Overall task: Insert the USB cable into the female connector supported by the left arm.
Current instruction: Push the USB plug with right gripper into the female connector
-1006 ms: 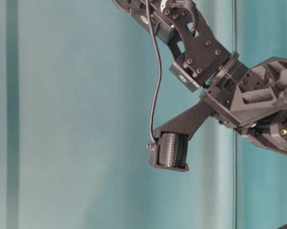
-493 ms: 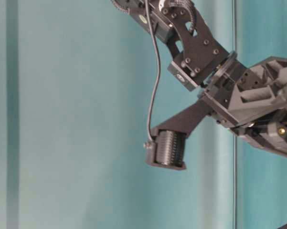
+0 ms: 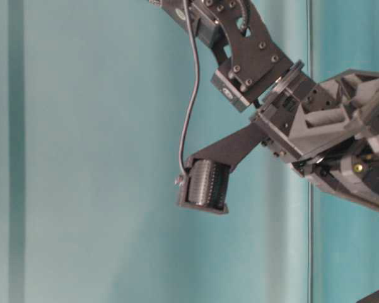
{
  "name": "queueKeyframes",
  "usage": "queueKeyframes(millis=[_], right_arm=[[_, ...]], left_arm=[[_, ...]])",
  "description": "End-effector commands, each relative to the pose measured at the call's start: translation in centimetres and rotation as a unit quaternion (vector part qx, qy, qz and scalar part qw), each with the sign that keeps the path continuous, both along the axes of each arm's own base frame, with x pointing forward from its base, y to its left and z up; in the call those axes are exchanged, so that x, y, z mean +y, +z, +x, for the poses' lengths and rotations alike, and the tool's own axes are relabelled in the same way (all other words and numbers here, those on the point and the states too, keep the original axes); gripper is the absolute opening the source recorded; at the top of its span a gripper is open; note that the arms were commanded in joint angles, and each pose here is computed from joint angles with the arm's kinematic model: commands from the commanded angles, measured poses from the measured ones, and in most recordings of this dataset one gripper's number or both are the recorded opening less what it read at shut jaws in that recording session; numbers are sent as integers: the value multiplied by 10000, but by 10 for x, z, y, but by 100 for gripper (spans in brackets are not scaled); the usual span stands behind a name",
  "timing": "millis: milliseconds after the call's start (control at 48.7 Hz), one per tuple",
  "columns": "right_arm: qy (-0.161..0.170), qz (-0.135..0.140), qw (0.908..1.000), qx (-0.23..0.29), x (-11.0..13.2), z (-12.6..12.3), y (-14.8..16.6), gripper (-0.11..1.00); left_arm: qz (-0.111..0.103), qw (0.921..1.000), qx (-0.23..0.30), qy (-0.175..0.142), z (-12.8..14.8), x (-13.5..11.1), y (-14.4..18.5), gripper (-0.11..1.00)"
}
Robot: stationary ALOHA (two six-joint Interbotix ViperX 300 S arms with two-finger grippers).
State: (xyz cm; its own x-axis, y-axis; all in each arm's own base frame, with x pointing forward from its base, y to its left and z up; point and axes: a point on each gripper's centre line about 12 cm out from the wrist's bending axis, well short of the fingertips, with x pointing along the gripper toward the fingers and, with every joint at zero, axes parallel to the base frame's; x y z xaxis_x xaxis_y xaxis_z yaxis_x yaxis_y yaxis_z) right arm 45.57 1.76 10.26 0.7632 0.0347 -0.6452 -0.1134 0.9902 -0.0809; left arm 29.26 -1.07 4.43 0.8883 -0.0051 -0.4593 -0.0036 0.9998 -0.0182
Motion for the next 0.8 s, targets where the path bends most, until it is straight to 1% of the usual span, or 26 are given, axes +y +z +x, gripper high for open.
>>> queueKeyframes(millis=[0,185,410,780], right_arm=[[33,-7,9998,-207,1,-1,17,21],[14,-3,9999,-146,0,-5,13,21],[-33,6,9994,-352,-5,-1,18,21],[-42,2,9992,-391,-6,1,19,21]], left_arm=[[12,9999,-123,-83,3,-4,5,63],[2,10000,-38,-69,-6,-3,4,63],[-1,9999,-107,-76,-2,-3,7,63],[11,9999,-123,-52,-1,-2,7,63]])
